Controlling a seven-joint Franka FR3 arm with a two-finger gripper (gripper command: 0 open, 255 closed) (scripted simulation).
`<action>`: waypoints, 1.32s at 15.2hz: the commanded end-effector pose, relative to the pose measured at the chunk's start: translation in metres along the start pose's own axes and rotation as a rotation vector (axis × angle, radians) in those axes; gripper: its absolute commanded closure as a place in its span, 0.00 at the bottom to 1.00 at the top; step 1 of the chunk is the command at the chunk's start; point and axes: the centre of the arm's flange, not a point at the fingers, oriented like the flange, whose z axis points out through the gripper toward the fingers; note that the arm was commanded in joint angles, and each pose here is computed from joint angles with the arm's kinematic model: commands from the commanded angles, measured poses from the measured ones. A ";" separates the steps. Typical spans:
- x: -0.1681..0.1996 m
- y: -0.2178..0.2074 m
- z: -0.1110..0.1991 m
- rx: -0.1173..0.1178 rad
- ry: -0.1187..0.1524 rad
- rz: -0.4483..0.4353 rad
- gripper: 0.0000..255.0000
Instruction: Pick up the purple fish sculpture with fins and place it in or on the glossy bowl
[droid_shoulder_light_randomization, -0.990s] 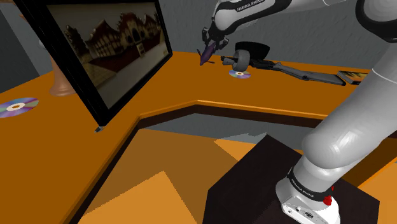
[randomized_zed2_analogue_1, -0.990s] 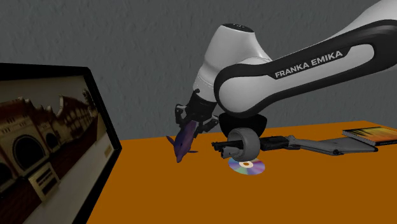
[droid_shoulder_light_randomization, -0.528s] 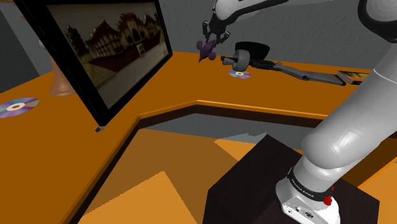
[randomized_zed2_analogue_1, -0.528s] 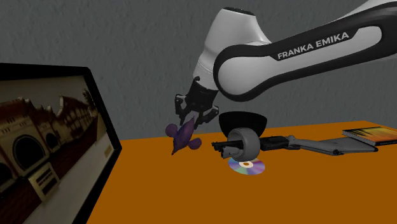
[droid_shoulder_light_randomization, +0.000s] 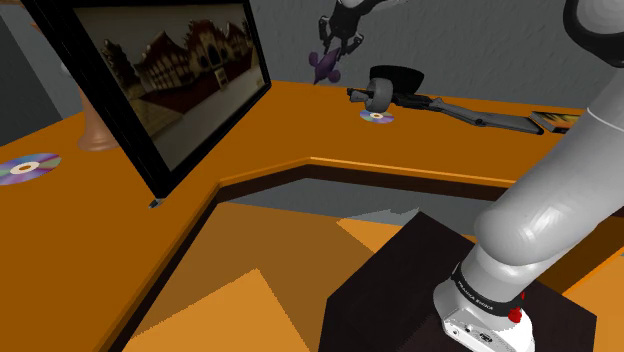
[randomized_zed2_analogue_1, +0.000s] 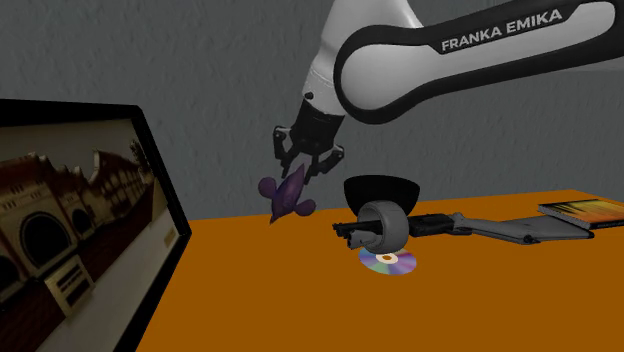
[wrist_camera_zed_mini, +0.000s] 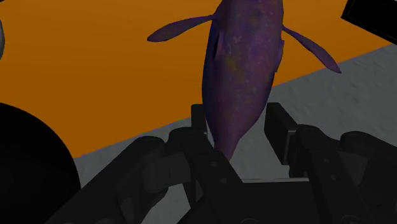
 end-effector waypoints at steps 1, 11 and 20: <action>0.005 -0.003 -0.010 0.001 0.000 0.000 1.00; 0.027 -0.020 -0.055 0.001 0.000 0.000 1.00; 0.053 -0.009 -0.091 0.001 0.000 0.000 1.00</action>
